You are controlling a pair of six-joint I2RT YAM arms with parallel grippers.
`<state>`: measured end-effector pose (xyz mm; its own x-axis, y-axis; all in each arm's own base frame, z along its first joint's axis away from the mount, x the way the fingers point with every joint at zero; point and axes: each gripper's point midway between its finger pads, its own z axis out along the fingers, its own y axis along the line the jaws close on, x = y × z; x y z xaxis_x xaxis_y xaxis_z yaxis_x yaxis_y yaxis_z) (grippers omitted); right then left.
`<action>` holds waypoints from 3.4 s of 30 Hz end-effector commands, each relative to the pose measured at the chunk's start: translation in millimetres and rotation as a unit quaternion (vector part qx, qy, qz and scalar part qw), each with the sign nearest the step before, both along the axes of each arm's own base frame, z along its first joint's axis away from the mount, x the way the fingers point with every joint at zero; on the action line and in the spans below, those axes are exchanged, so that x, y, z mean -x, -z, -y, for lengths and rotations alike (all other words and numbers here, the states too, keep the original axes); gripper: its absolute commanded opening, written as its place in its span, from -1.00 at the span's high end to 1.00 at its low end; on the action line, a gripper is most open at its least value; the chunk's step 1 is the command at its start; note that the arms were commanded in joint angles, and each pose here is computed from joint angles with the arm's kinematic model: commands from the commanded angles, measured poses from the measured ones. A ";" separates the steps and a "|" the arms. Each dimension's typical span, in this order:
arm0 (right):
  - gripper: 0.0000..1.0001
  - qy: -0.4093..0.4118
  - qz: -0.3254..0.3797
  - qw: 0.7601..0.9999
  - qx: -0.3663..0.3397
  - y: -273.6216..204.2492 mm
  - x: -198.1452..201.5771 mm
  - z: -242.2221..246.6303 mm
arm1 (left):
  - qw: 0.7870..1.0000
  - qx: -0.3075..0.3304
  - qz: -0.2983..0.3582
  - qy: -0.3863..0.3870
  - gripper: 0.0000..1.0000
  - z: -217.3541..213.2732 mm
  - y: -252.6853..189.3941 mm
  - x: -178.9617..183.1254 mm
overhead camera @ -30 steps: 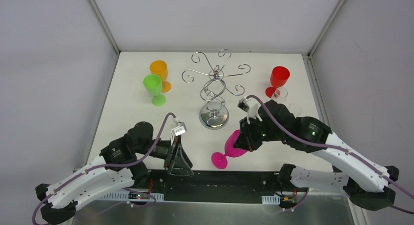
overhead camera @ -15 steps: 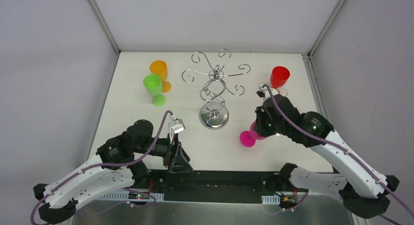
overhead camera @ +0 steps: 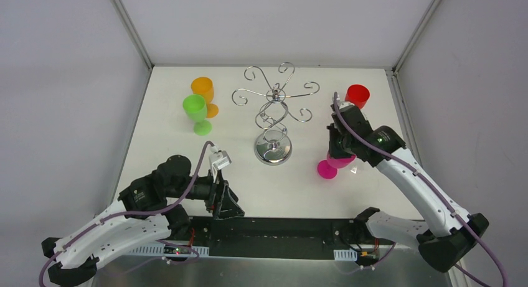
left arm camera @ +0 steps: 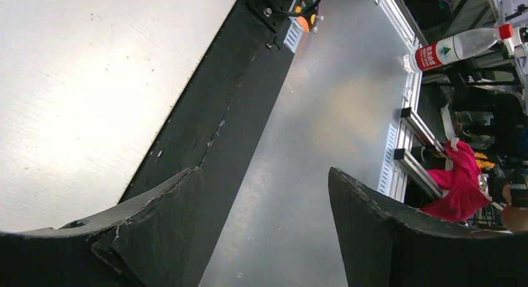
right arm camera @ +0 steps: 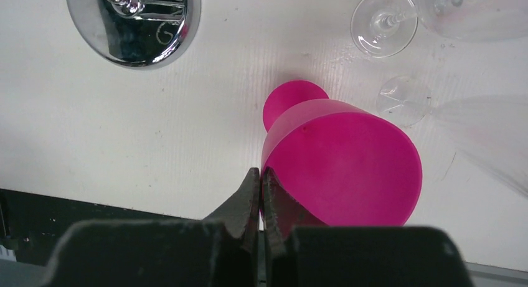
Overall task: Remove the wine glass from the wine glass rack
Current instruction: Place the wine glass at the center of the board, then reset both arms
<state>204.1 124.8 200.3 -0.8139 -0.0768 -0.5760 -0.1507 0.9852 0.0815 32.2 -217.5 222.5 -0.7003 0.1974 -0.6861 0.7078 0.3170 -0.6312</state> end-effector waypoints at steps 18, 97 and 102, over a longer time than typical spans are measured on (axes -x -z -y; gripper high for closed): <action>1.00 0.019 0.004 1.000 0.019 24.8 -38.3 -4.2 | 0.998 -0.020 0.031 -0.056 -0.63 -11.8 4.0 -16.9; -0.98 -0.179 0.160 0.936 -0.257 -47.1 75.4 -86.3 | 0.970 -0.056 0.037 -0.235 -0.65 -20.2 1.2 -78.9; -0.99 -0.198 0.176 0.936 -0.231 -39.9 83.1 -107.7 | 0.969 -0.051 0.029 -0.238 -0.64 -18.5 1.4 -78.8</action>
<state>104.8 220.5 230.0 -0.5956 -0.0825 -0.7990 -0.6270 0.6695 0.3982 105.7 -193.6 207.7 -0.7006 -0.0121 -0.7134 0.5104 0.6902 -0.5129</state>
